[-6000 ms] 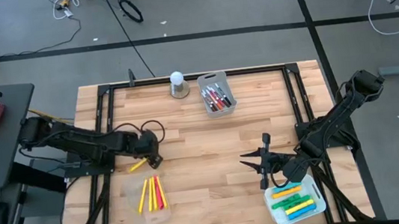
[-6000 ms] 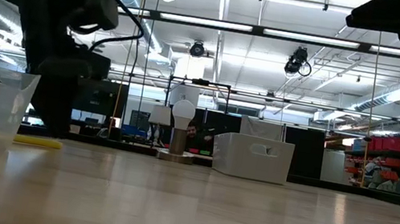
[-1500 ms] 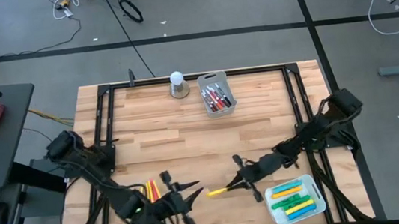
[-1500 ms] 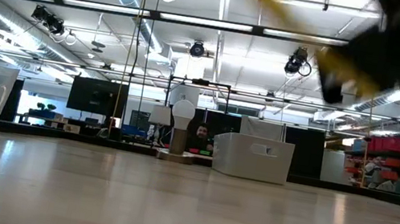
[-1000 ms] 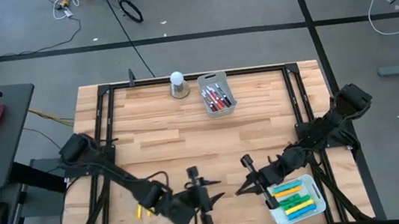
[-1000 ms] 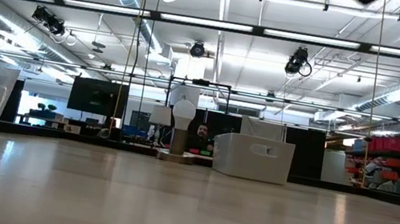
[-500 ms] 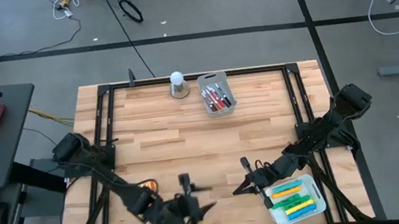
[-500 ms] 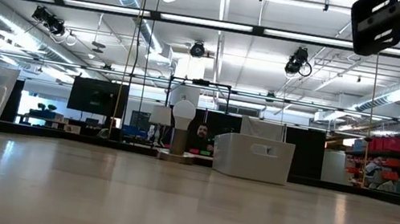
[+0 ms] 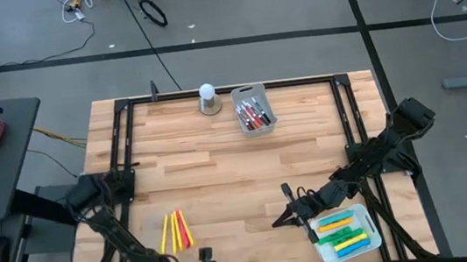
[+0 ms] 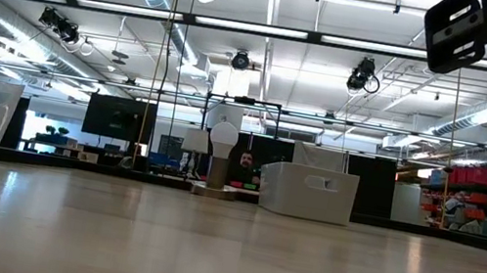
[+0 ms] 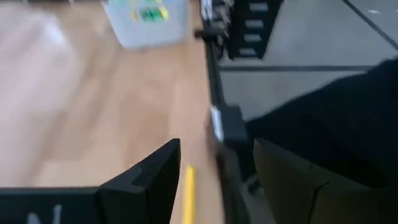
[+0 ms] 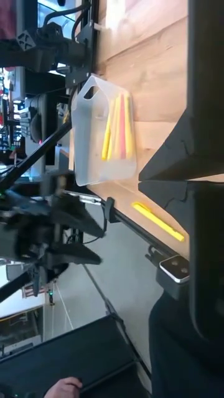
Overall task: Pick & Place Markers
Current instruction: Put the yellow pen into the transparent bin
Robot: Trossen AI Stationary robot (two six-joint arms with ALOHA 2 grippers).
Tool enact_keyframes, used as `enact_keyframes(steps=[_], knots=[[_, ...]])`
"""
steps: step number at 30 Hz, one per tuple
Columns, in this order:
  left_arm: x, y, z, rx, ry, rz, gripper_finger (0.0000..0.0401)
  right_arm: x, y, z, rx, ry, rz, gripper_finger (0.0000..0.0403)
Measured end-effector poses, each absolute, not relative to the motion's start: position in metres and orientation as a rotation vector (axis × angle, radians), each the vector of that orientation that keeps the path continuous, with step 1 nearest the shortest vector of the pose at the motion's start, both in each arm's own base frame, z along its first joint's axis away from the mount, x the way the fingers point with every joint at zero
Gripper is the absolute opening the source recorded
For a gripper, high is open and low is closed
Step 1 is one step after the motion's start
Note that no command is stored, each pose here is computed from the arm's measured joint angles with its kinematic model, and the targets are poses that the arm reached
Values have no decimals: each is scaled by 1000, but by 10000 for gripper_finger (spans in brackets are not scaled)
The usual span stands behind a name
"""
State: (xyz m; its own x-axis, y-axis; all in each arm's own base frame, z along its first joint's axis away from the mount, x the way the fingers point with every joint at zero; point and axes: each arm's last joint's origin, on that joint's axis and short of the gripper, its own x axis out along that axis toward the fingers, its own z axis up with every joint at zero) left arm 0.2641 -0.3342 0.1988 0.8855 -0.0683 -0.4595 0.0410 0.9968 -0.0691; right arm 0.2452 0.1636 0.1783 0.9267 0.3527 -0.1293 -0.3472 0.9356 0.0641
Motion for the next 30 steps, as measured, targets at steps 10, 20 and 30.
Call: enact_keyframes(steps=[10, 20, 30], knots=[[268, -321, 163, -185, 798, -44, 199, 246, 163, 178, 41, 139, 356, 4], [274, -317, 141, -85, 879, -65, 172, 246, 163, 178, 40, 139, 356, 4], [273, -311, 137, 5, 913, -55, 155, 246, 163, 178, 40, 140, 356, 4]])
